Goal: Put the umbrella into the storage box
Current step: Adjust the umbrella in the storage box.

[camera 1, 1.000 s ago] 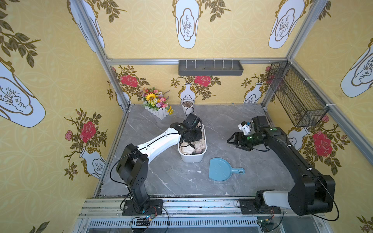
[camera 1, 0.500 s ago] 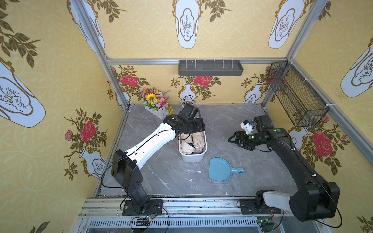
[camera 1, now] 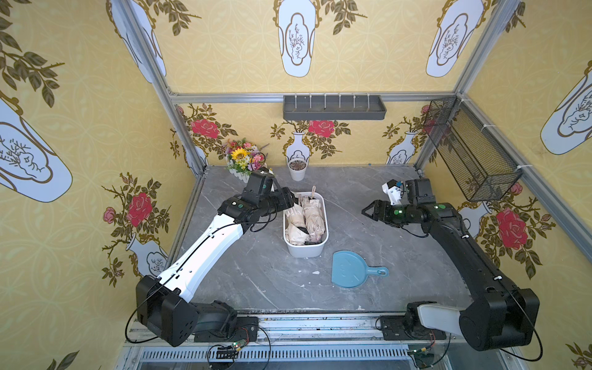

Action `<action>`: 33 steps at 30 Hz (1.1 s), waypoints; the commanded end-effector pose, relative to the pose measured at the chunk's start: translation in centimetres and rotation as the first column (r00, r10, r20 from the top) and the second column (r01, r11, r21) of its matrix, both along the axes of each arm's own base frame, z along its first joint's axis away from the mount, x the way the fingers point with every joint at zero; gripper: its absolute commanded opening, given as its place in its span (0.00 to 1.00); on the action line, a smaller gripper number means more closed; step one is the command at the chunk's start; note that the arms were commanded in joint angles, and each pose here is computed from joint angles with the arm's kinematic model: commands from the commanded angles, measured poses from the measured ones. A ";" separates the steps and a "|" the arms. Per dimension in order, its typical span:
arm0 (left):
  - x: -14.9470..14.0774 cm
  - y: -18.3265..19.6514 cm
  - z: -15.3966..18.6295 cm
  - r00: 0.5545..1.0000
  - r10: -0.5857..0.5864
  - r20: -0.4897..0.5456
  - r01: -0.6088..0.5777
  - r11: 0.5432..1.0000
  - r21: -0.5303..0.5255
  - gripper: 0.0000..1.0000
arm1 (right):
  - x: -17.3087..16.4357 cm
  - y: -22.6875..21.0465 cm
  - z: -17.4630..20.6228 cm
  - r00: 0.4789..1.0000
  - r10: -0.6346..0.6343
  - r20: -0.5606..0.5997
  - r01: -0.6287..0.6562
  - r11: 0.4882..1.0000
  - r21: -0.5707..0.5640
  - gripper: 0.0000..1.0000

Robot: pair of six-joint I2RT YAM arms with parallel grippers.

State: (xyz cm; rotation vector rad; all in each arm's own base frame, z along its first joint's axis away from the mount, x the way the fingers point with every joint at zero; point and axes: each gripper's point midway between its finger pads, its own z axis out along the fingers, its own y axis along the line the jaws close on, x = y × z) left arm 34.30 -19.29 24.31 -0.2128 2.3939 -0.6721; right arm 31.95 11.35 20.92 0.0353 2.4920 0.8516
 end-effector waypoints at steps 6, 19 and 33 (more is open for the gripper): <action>1.3 -0.1 -1.9 1.000 0.008 -0.029 -0.010 0.997 -0.071 0.34 | 0.3 0.2 -0.1 1.000 0.023 0.017 -0.023 1.000 -0.001 0.79; 4.7 -1.6 -7.4 0.988 0.026 -0.154 -0.030 0.999 -0.024 0.26 | -0.6 0.3 0.0 1.000 0.021 0.003 -0.021 1.000 0.015 0.79; 4.8 -2.4 -12.2 0.974 -0.016 -0.225 0.015 1.000 -0.003 0.22 | -0.5 0.2 0.8 1.000 0.001 0.007 -0.001 1.000 0.017 0.79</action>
